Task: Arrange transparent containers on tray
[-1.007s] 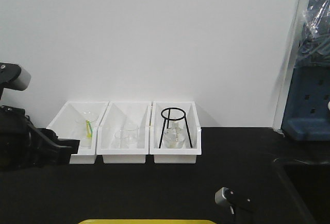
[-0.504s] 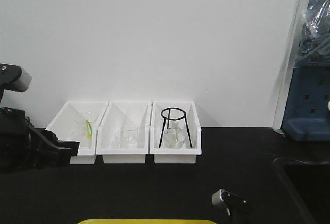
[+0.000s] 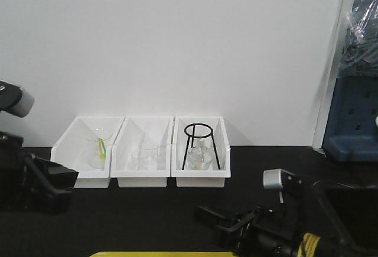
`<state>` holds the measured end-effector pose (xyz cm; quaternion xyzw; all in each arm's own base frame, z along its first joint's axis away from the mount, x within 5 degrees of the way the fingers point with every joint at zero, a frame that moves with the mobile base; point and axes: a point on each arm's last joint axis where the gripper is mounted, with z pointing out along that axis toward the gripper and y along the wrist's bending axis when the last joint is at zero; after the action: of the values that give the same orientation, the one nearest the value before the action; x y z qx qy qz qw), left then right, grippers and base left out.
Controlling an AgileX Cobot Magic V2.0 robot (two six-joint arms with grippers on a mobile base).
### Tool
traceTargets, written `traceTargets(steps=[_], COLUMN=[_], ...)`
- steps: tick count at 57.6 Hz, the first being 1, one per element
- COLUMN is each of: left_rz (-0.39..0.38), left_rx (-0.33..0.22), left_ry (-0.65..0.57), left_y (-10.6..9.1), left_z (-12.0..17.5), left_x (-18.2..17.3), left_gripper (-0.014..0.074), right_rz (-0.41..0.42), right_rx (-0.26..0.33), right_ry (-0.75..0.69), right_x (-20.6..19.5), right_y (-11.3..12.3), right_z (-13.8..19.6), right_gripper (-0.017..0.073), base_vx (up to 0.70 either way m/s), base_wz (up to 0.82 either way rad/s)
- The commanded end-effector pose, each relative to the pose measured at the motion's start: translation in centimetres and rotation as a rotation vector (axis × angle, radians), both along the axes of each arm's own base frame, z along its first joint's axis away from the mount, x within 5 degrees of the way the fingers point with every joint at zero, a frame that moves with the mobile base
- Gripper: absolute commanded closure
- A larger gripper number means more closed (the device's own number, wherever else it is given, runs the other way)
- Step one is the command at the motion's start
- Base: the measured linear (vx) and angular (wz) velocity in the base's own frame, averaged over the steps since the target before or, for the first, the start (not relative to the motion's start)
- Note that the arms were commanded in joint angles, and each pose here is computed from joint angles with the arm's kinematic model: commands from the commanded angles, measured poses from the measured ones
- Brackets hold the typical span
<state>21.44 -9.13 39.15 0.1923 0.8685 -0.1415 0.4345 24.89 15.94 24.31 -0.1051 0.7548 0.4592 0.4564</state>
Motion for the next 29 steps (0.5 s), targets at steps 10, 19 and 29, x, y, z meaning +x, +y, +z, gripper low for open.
traceTargets(steps=[10,19,29], left_rz=[0.005,0.019,0.026], left_rx=[-0.043,-0.062,-0.077], left_ry=[-0.193,-0.250,-0.286], left_y=[1.9,3.5,4.6], left_z=[-1.0,-3.7,-6.4], left_x=[-5.1,-9.0,-12.0], left_gripper=[0.0602,0.0602,0.0602], right_rz=[-0.125,-0.186,-0.245], right_rx=[-0.268,-0.367,-0.393], right_ry=[-0.367,-0.503,-0.554], right_x=[-4.1,-6.9,-8.1], right_y=[-3.6,-5.6,-6.7], right_z=[7.7,10.2,11.3], right_gripper=[0.0572,0.0572,0.0572], base_vx=[0.00,0.00,0.00], base_wz=[0.00,0.00,0.00])
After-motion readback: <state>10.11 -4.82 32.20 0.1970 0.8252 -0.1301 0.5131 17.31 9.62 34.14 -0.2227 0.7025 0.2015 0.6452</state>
